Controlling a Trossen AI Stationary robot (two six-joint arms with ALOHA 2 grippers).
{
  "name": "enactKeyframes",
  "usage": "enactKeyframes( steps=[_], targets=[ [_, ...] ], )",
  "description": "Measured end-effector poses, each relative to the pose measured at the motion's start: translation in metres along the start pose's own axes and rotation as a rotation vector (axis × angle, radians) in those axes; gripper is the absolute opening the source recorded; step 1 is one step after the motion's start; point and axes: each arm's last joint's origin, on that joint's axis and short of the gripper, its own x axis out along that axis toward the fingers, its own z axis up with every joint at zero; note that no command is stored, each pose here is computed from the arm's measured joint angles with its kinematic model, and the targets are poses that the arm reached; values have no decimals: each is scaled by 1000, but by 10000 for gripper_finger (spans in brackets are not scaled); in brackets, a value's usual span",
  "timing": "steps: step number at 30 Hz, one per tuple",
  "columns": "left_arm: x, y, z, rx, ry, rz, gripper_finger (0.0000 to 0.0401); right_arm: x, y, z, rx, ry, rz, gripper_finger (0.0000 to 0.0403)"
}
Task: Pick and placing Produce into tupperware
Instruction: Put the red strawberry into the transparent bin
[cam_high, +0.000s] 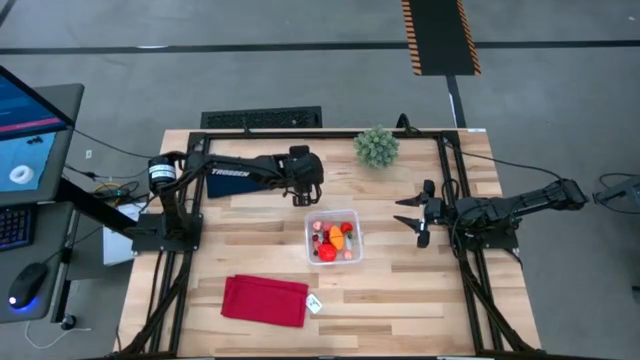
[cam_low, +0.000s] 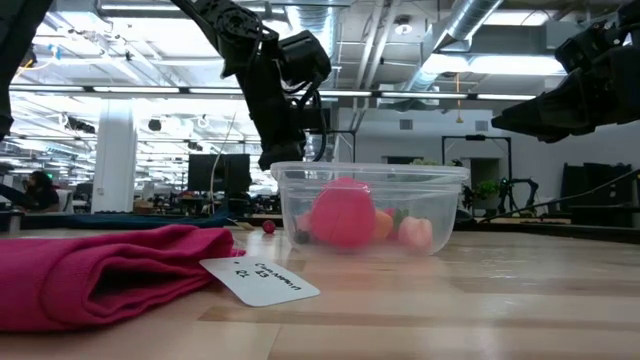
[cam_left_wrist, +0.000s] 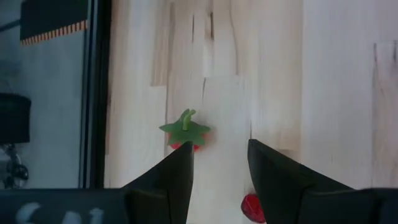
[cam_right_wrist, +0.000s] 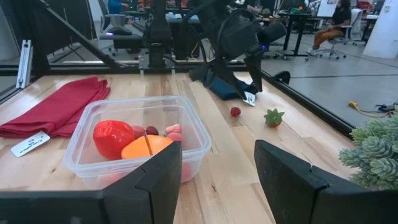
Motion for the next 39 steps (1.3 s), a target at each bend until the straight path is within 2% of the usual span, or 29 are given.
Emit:
enactKeyframes(
  steps=[12,19,28,34,39],
  targets=[
    [10,21,-13,12,-20,-122,158,0,0,0,0,0,0,224],
    [12,28,-15,84,-60,-173,171,0,0,0,0,0,0,224],
    [18,49,-24,30,-75,-167,177,0,0,0,0,0,0,224],
    [19,56,-25,29,-141,-233,177,0,0,0,0,0,0,224],
    [17,59,-19,18,-195,-221,177,0,0,0,0,0,0,224]
  ],
)
